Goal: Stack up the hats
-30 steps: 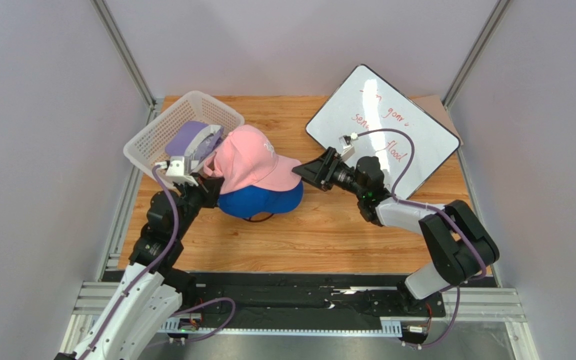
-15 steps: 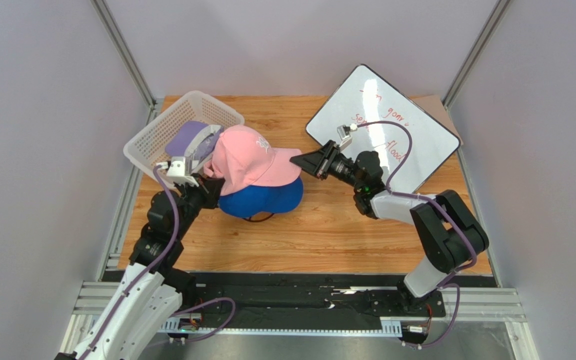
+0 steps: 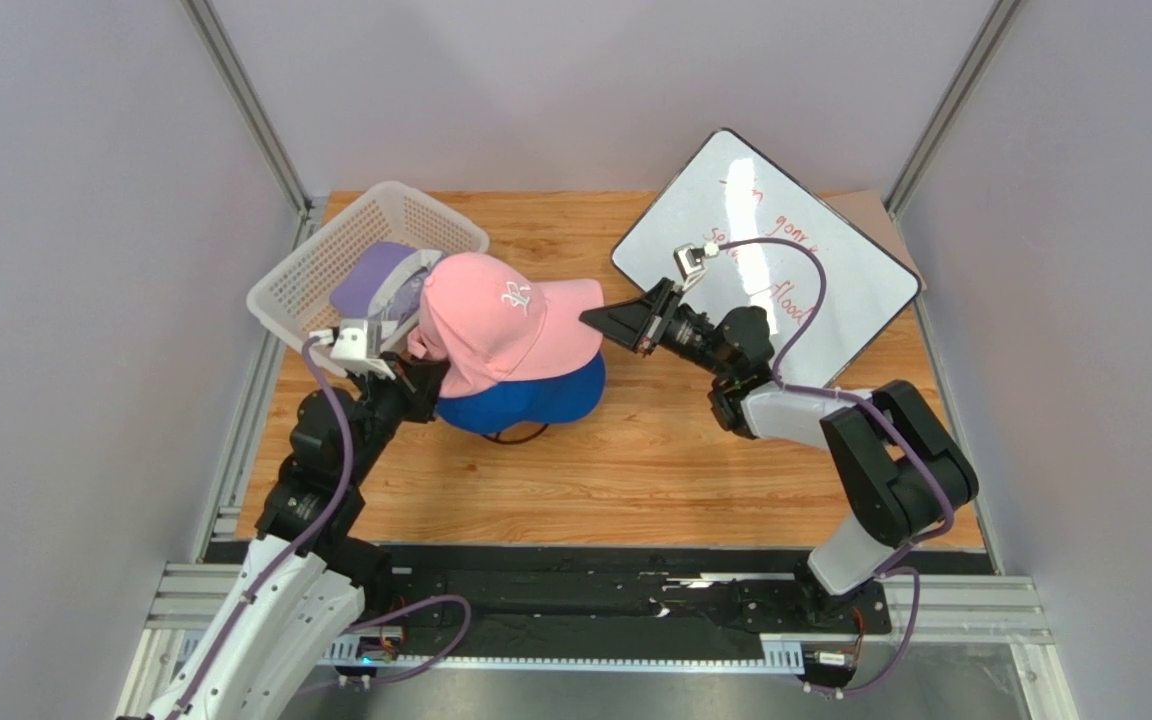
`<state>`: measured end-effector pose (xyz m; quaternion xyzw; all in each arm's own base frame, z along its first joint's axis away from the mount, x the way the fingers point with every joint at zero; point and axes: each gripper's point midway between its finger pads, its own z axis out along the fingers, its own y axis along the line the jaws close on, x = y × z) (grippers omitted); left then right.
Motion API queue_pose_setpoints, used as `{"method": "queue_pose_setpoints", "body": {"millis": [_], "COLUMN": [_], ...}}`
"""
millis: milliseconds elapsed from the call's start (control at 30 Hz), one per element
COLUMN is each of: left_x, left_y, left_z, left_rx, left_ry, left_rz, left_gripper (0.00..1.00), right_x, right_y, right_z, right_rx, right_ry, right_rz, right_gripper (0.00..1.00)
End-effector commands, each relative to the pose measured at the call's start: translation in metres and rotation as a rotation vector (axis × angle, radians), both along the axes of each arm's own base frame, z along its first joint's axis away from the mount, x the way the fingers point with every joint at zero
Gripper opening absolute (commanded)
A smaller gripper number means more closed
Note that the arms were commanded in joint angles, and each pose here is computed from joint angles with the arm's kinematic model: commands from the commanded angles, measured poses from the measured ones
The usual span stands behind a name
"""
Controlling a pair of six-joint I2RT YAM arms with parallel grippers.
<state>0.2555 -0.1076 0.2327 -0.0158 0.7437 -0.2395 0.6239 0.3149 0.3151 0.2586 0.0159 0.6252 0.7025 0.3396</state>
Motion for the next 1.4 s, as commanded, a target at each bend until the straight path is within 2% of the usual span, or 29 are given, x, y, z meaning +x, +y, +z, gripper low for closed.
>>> {"method": "queue_pose_setpoints", "body": {"millis": [0,167,367,467,667,867,933,1000,1067,1167,1367], "left_x": [-0.003,-0.004,-0.005,-0.002,0.001,-0.003,-0.008,-0.013,-0.018,-0.025,-0.021], "left_y": [0.001,0.005,0.005,0.015,0.014,0.021,0.025,0.034,0.042,0.045,0.064], "left_z": [0.013,0.022,0.018,0.005,-0.023,-0.039,-0.04,-0.037,-0.027,-0.01,0.015], "left_rx": [0.002,-0.006,-0.009,0.0,0.005,-0.013,-0.019,-0.026,-0.035,-0.062,-0.067], "left_ry": [-0.053,-0.08,-0.07,-0.045,0.055,0.121,0.157,0.18,0.178,0.16,0.107], "left_rz": [-0.008,0.009,0.011,0.071,0.079,0.13,0.154,0.201,0.241,0.251,0.355], "left_gripper": [0.0,0.0,0.0,0.0,0.0,0.0,0.17,0.48,0.66,0.76,0.77], "right_x": [-0.02,-0.03,-0.039,-0.039,-0.037,-0.033,-0.033,-0.032,-0.031,-0.031,-0.03], "right_y": [-0.006,-0.012,-0.018,-0.019,-0.026,-0.034,-0.036,-0.036,-0.038,-0.04,-0.042], "right_z": [0.032,0.041,0.027,0.006,-0.03,-0.048,-0.053,-0.055,-0.058,-0.062,-0.071], "right_rx": [0.036,0.022,-0.025,-0.082,-0.177,-0.228,-0.235,-0.248,-0.262,-0.274,-0.296], "right_ry": [-0.116,-0.131,-0.112,-0.094,-0.048,-0.016,-0.009,-0.009,-0.008,-0.004,0.003], "right_rz": [0.026,0.019,0.007,-0.008,-0.049,-0.105,-0.122,-0.122,-0.129,-0.136,-0.141], "right_gripper": [0.0,0.0,0.0,0.0,0.0,0.0,0.0,0.0,0.0,0.0,0.0]}}
